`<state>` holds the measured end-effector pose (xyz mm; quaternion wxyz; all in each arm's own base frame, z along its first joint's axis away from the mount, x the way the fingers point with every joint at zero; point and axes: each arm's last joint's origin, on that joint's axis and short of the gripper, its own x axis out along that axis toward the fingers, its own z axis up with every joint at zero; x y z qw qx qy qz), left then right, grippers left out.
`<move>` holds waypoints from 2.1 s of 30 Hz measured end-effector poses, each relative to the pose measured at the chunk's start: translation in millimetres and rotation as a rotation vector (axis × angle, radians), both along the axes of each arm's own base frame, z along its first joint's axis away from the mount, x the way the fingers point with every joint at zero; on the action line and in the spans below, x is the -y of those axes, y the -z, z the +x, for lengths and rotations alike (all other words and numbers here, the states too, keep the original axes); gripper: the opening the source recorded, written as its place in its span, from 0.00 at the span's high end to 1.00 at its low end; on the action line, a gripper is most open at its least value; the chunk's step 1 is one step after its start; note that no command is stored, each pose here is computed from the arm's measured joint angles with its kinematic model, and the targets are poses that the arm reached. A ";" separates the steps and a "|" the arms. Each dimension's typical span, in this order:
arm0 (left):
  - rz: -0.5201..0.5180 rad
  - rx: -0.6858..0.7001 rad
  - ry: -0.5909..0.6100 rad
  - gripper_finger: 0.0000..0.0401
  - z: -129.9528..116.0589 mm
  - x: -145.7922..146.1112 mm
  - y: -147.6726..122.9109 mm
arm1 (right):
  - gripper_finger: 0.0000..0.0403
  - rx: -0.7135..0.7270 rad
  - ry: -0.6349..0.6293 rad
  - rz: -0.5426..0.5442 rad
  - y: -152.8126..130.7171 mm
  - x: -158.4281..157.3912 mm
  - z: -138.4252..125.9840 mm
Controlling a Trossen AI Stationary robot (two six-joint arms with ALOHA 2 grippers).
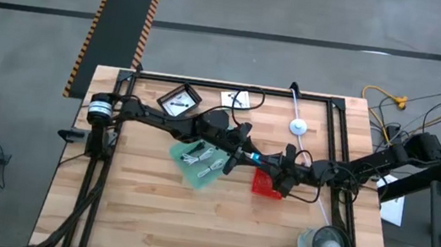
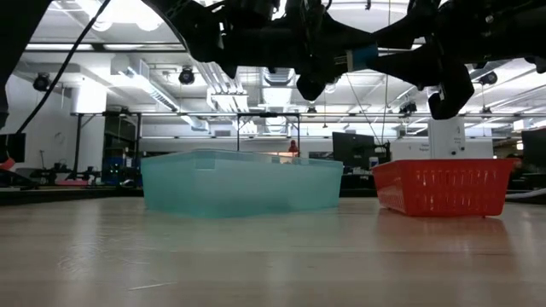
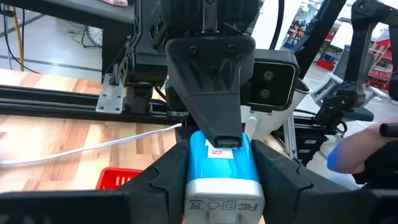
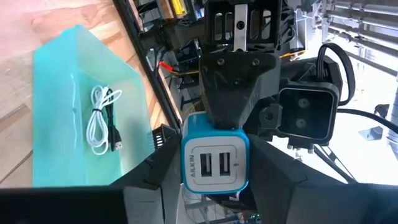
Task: Pick and place items into bin
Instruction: Put the blue charger adapter into the red bin, then put the green charger cable into the green bin
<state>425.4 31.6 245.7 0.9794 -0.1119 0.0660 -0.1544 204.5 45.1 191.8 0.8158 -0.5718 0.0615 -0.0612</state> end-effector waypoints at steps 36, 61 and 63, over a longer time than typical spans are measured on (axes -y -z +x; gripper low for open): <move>0.002 -0.259 -0.016 0.11 -24.5 -4.2 -7.2 | 0.67 -0.569 0.313 0.988 -33.1 -0.6 -18.4; -0.024 -0.392 -0.052 0.10 -40.1 -13.8 -9.8 | 0.51 -0.746 0.434 1.097 0.0 -7.8 -2.5; -0.021 -0.405 -0.075 0.10 -43.6 -17.3 -12.4 | 0.52 -0.659 0.448 1.080 -5.4 -5.8 -1.9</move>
